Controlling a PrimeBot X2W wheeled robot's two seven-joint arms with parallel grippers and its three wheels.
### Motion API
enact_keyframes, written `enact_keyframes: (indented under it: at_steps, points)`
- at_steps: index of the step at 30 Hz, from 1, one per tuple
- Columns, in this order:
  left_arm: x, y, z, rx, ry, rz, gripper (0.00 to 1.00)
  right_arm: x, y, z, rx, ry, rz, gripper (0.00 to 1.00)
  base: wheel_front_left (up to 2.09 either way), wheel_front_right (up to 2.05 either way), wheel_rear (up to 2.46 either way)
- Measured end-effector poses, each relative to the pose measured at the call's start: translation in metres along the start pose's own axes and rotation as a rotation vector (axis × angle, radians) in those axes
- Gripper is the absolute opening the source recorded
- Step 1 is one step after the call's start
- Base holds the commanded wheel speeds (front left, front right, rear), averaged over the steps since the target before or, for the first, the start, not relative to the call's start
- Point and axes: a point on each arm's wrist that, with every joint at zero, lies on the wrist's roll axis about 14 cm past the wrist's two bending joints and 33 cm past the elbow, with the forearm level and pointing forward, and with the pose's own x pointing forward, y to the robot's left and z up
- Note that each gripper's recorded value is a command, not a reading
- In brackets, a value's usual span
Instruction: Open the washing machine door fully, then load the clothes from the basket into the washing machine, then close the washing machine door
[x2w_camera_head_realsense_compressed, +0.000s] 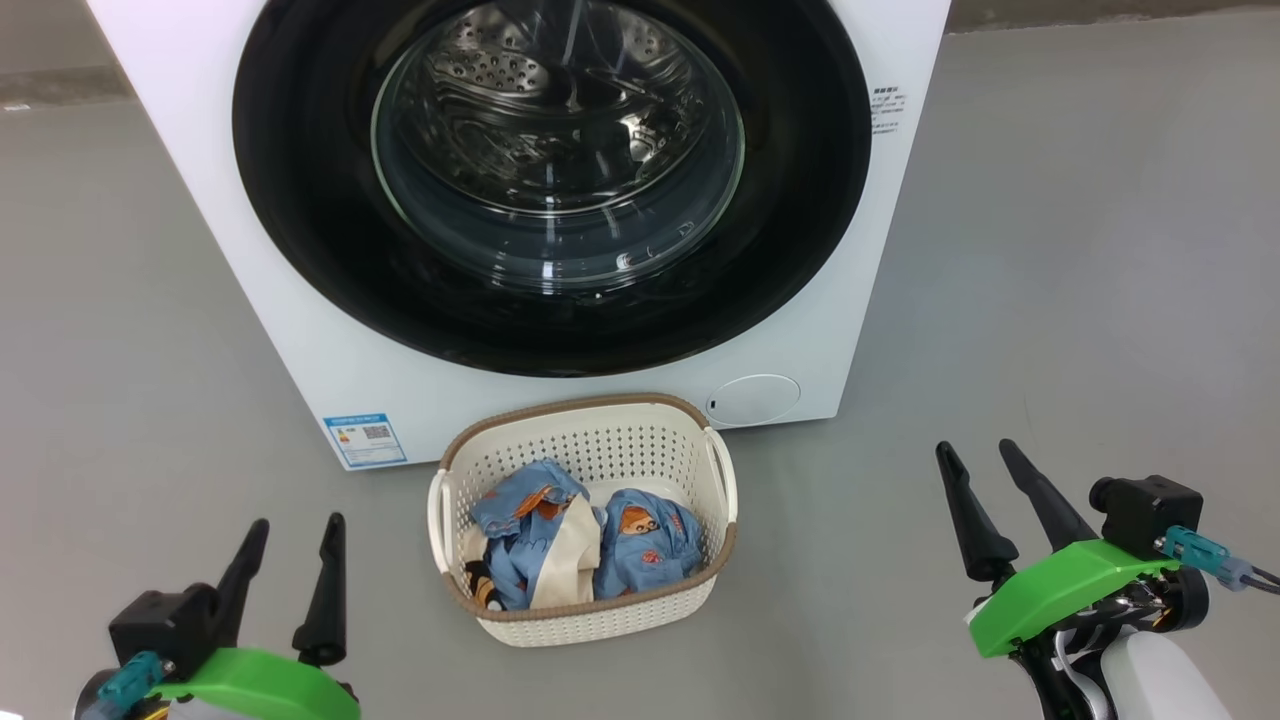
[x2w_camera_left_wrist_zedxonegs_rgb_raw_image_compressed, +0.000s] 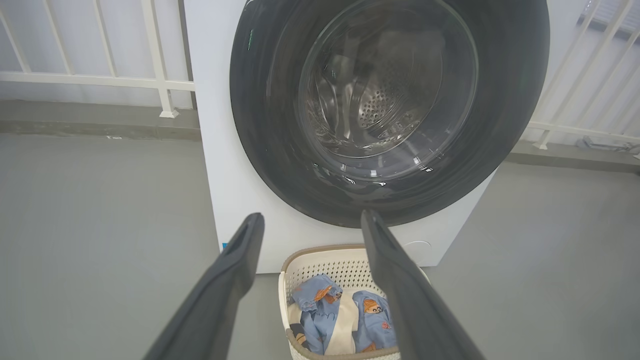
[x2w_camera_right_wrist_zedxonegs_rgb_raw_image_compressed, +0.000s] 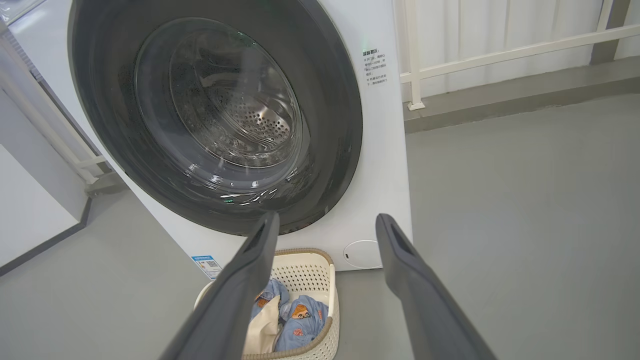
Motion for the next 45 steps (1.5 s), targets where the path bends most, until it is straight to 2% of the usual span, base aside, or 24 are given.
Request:
enact_keyframes:
  at_steps: [19,31,45]
  points:
    - [-0.002,0.010,0.000,0.228,-0.008,0.012,1.00,0.002,0.002,0.012,-0.290,-0.035,0.026,1.00,0.00,0.00,0.00]
    - [-0.003,0.026,-0.003,0.230,0.005,0.080,1.00,0.000,-0.015,0.020,-0.298,-0.058,-0.050,1.00,0.00,0.00,0.00]
    - [-0.004,0.037,-0.004,0.215,0.006,0.149,1.00,0.000,-0.014,0.022,-0.298,-0.070,-0.062,1.00,0.00,0.00,0.00]
